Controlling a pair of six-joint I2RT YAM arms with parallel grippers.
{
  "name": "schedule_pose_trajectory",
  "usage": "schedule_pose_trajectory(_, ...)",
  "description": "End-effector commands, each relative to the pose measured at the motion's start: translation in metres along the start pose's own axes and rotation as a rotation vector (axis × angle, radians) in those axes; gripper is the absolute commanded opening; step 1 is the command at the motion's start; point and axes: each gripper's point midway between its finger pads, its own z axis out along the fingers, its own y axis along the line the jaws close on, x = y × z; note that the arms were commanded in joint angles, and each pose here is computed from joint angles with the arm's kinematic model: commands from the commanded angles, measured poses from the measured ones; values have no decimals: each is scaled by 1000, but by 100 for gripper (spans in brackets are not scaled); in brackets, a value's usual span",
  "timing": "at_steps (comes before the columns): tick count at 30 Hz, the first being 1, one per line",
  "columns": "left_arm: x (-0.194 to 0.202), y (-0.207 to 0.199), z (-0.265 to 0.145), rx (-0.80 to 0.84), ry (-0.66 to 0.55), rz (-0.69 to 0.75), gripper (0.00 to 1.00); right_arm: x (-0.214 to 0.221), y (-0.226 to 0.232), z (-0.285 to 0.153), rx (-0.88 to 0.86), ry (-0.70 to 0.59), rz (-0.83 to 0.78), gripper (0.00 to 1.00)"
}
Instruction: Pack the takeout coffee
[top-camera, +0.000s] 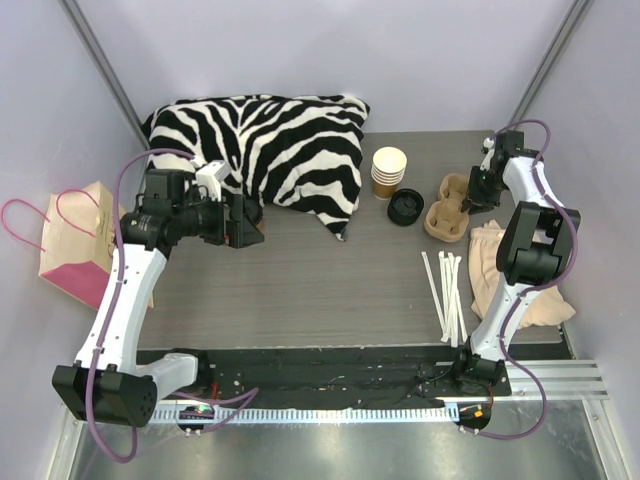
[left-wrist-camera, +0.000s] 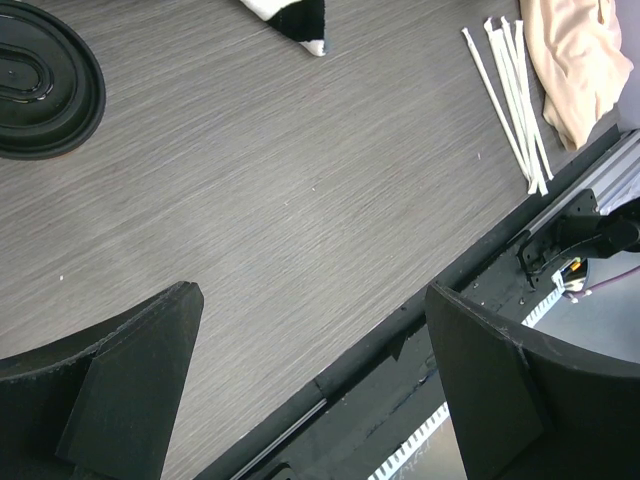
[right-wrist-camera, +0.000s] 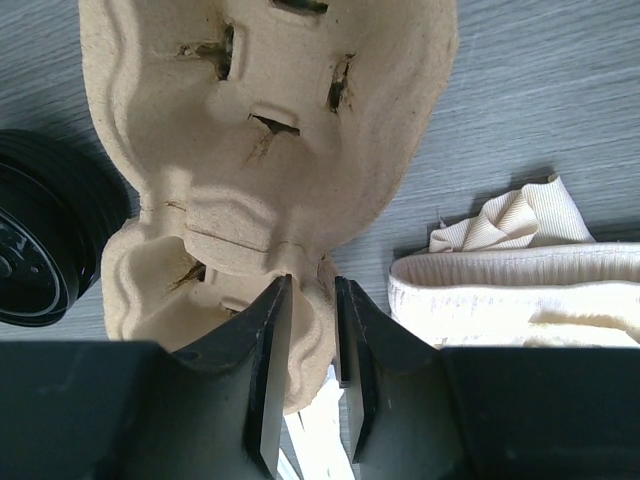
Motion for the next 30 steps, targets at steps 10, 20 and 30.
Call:
schedule_pose_trajectory(10, -17, -8, -3, 28, -44, 29, 100, -13, 1, 4, 8, -32, -30, 19)
schedule_pose_trajectory(20, -16, -8, -2, 30, -38, 23, 100, -28, 4, -22, 3, -74, -72, 1)
schedule_pose_trajectory(30, -17, -8, -2, 30, -42, 24, 100, -37, 12, -41, -23, -103, -97, 1)
